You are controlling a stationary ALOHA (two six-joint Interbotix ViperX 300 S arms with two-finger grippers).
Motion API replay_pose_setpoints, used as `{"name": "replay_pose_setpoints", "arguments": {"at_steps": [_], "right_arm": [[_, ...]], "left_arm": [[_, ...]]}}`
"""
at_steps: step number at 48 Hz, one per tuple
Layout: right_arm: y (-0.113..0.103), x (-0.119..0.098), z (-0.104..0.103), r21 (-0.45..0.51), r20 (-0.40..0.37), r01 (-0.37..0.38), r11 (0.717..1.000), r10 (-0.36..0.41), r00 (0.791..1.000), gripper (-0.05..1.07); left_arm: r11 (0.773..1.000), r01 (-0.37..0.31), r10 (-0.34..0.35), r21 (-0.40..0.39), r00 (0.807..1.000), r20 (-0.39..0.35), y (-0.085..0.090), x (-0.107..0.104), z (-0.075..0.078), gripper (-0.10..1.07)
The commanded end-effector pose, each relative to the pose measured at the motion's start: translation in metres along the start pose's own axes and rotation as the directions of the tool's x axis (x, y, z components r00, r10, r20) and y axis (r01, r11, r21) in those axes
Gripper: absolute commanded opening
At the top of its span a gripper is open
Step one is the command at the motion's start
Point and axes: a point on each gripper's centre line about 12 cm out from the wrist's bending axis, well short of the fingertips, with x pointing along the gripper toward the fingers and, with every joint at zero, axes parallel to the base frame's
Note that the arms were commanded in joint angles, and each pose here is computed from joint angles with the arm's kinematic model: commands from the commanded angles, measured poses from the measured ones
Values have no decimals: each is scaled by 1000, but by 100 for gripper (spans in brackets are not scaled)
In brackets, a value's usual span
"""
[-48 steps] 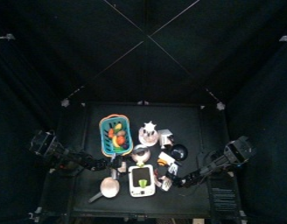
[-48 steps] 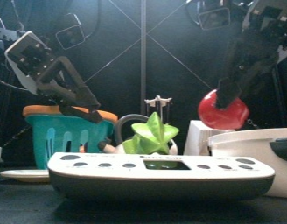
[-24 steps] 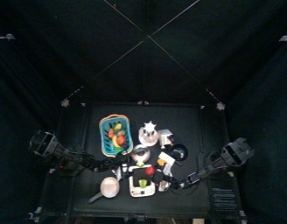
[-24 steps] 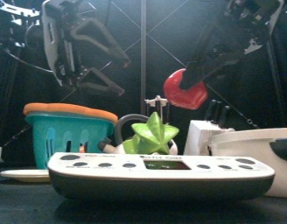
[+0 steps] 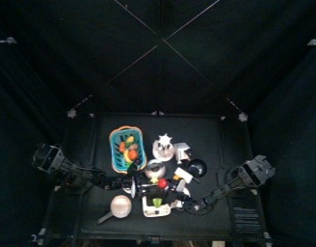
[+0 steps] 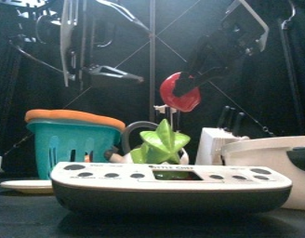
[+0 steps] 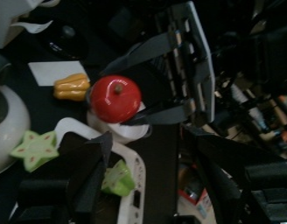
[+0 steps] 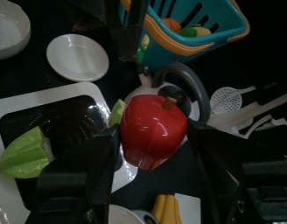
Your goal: Hand apple to other hand
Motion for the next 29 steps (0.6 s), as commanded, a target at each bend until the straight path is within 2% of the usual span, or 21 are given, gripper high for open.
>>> {"name": "replay_pose_setpoints", "arguments": {"at_steps": [1,10,29], "right_arm": [[-4,1,16,23,27,11,1000,-12,1000,62],[-1,3,19,-36,15,15,999,-14,1000,62],[2,6,26,-45,-2,14,999,-14,1000,62]], "left_arm": [[1000,26,-26,-17,999,29,-3,14,9,98],[999,-7,8,-40,1000,24,18,31,9,98],[999,-42,42,8,999,22,39,36,13,98]]}}
